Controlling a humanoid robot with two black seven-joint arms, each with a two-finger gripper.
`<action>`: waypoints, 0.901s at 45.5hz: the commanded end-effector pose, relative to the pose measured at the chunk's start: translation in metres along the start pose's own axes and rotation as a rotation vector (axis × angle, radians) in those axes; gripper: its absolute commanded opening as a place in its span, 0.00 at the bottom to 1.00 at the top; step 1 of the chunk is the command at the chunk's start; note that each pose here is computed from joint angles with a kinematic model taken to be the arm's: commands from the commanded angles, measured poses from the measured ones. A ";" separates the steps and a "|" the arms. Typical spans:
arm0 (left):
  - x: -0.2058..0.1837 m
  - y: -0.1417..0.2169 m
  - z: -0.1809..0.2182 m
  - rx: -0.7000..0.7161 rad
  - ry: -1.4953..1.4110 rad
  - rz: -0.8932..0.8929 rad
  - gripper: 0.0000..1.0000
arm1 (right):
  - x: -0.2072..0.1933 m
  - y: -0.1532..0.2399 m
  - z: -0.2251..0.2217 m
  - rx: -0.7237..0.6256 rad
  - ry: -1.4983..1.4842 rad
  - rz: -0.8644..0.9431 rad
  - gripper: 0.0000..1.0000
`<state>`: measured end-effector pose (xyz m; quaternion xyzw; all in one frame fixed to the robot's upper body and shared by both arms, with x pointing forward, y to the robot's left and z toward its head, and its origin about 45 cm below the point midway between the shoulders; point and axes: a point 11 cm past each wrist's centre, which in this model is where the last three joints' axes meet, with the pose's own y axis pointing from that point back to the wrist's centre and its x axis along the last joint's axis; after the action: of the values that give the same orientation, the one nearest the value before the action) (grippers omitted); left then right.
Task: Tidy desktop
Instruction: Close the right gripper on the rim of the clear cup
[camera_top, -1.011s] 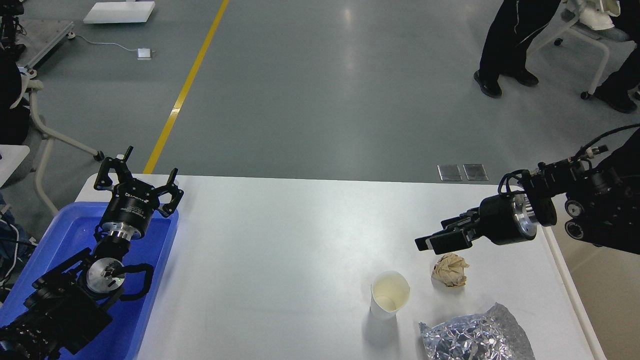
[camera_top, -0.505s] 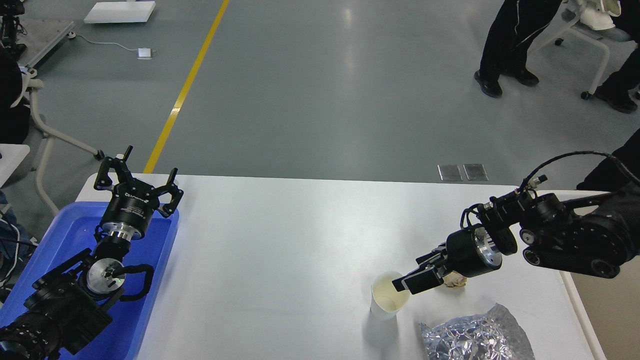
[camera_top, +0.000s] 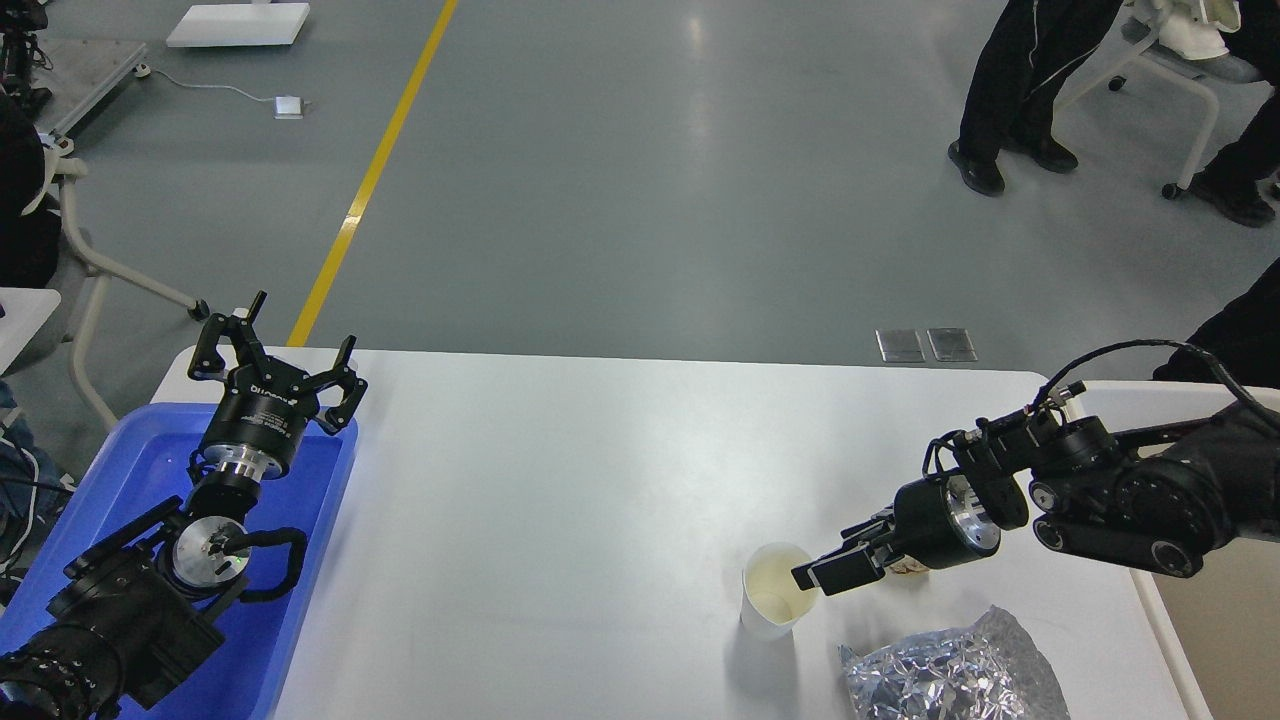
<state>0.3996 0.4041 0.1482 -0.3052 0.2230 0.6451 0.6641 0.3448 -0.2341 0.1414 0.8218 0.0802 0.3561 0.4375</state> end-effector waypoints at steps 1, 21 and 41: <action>0.000 0.000 0.000 0.001 -0.001 -0.001 1.00 | -0.011 -0.002 0.015 -0.035 -0.016 0.021 0.98; 0.000 0.000 0.000 0.000 0.000 0.000 1.00 | -0.020 -0.023 0.007 -0.007 -0.014 0.011 0.98; 0.000 0.000 0.000 0.000 0.000 0.000 1.00 | -0.021 -0.028 0.008 -0.009 -0.001 0.022 0.15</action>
<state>0.3996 0.4041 0.1482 -0.3053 0.2230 0.6451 0.6640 0.3391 -0.2307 0.1091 0.8237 0.0692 0.3559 0.4359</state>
